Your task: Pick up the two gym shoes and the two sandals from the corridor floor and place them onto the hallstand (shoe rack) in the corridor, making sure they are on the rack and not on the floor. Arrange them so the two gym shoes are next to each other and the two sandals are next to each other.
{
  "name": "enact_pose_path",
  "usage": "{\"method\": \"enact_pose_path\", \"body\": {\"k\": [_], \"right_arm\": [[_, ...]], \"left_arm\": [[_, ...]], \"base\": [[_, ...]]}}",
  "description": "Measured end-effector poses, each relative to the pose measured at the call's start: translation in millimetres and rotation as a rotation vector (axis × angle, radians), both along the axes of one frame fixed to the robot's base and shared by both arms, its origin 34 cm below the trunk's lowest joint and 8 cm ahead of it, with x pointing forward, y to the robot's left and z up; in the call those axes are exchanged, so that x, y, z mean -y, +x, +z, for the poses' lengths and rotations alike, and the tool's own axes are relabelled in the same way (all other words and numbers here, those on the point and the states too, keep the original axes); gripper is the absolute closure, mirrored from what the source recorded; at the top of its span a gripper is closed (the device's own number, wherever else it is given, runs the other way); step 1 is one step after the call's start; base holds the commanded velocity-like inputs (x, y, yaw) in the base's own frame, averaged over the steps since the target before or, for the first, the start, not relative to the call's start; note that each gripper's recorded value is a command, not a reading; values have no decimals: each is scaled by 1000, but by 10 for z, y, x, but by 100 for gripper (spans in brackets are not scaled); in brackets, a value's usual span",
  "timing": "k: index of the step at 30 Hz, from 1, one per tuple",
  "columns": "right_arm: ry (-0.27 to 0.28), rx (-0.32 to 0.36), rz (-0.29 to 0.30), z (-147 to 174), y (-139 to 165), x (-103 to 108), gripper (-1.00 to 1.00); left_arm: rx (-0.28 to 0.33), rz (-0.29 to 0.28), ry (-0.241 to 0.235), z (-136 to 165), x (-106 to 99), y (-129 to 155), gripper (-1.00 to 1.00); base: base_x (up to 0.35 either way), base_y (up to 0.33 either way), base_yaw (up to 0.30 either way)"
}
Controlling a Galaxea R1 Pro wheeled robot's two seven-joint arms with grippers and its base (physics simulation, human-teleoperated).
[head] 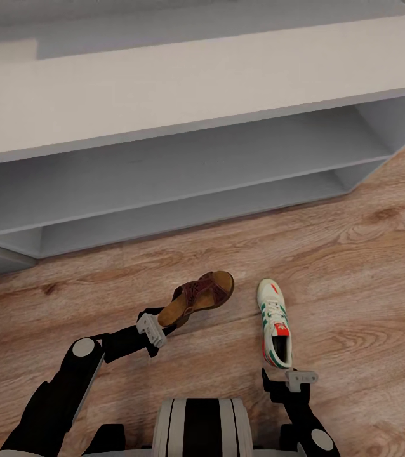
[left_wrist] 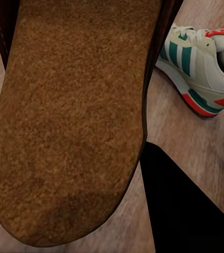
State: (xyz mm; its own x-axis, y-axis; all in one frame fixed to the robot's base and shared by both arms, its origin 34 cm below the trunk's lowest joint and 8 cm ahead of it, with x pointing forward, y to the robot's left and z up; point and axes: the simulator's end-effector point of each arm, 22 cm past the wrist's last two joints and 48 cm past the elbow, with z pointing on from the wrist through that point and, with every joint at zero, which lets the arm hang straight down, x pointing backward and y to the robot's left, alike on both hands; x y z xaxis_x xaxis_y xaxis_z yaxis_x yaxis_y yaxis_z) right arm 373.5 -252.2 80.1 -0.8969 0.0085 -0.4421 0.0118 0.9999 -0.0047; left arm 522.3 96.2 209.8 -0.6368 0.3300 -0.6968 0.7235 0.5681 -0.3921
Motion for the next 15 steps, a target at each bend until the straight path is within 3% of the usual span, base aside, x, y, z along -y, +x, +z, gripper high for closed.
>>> {"method": "enact_pose_path", "body": {"k": [15], "right_arm": [[0, 1, 0, 2, 5, 0, -100]], "left_arm": [[1, 0, 0, 3, 0, 3, 100]], "base": [[48, -17, 0]]}}
